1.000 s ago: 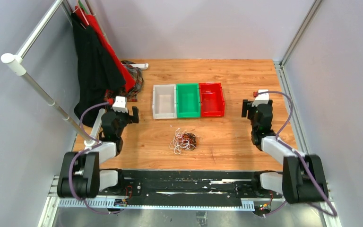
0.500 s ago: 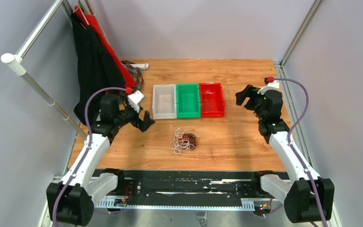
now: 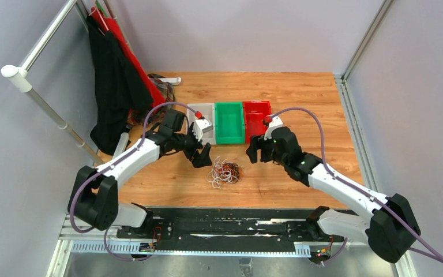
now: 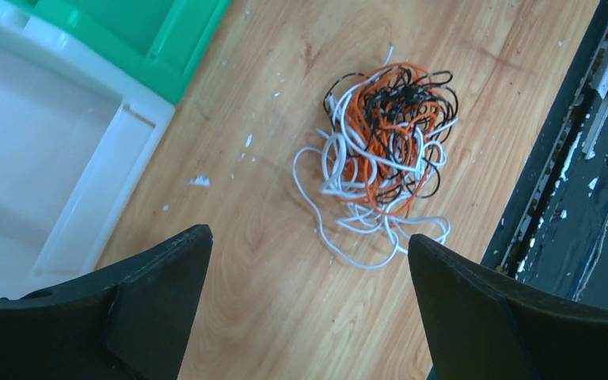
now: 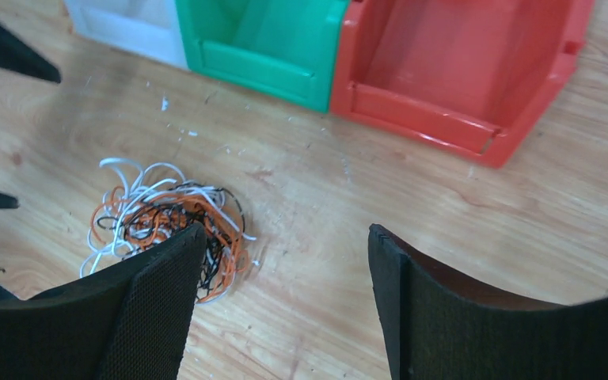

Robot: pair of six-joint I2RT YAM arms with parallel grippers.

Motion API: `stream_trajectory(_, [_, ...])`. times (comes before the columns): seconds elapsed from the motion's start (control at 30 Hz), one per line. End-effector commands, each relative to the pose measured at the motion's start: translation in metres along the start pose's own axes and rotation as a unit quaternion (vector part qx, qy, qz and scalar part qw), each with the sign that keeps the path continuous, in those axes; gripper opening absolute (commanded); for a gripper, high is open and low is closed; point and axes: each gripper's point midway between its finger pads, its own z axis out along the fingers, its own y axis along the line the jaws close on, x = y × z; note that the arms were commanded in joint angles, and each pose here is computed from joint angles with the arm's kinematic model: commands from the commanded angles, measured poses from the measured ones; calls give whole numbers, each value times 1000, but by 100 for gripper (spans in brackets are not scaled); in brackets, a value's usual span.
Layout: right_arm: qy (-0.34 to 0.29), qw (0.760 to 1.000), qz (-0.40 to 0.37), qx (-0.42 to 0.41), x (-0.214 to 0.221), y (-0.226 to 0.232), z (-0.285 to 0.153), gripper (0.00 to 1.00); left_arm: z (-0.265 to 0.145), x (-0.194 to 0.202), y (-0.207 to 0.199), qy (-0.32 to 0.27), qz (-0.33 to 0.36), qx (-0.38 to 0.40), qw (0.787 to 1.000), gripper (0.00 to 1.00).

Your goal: Untangle the cables

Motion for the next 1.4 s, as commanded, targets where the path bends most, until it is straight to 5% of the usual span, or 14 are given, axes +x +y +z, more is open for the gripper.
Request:
stream_trajectory(0.0, [2,999,-44,-3,11,15,0,74,15,-18,-7,-9,14,25,1000,98])
stream_trajectory(0.27, [-2,998,-40,-39,23,28,-10,72,41,-19,-12,11,16,59,998,82])
stream_trajectory(0.37, [-7,998,-41,-50,23,31,-14,72,47,-19,-12,14,12,65,998,66])
stream_trajectory(0.53, [-15,996,-37,-80,19,42,-17,73,47,-29,-9,6,8,54,998,26])
stream_trajectory(0.67, [-25,994,-35,-105,16,52,-14,73,40,-36,-16,-5,4,60,998,12])
stream_trajectory(1.1, [-48,986,-57,-152,12,84,-8,76,19,-30,-30,-5,-12,54,998,4])
stream_trajectory(1.23, [-43,987,-59,-146,19,85,-8,78,25,-17,-24,-5,-5,40,999,18])
stream_trajectory(1.37, [-42,987,-60,-143,24,84,-10,78,39,0,-9,17,-10,16,1000,52])
